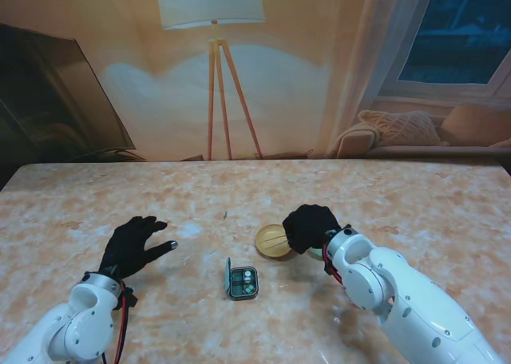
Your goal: Refill the pill box with tweezers
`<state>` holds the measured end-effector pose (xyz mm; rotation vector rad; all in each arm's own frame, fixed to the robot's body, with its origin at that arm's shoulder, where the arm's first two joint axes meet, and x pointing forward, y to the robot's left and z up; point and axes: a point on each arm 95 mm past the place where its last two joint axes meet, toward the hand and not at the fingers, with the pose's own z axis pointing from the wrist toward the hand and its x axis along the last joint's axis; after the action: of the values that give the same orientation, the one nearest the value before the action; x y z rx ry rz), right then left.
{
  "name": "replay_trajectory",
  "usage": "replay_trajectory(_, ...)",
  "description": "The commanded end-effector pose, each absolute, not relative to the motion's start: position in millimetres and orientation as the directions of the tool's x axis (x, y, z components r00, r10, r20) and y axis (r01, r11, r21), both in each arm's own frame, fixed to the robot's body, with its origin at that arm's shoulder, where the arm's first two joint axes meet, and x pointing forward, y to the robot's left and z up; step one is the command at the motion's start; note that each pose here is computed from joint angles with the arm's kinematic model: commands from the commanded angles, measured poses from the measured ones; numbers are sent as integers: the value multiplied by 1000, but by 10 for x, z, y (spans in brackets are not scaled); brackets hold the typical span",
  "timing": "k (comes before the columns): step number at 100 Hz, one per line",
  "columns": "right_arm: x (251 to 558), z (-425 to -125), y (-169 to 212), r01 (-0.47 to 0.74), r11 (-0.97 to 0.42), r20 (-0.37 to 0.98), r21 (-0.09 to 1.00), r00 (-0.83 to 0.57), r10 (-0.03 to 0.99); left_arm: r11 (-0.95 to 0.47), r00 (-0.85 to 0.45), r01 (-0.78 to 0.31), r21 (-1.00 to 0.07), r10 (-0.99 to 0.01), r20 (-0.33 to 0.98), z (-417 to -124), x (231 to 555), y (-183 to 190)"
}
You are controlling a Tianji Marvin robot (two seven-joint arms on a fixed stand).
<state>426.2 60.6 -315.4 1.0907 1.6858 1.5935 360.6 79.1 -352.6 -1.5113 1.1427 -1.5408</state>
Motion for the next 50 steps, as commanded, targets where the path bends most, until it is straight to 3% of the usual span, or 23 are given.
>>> replay_trajectory(1, 4178, -3208, 556, 200, -34, 130, 979, -492, 861, -372, -102, -108, -922, -918, 383, -3465, 3629, 752)
replay_trajectory(50, 3827, -3009, -97, 236, -57, 141, 970, -358, 923, -359, -127, -97, -928, -921, 369, -3360, 3678, 691)
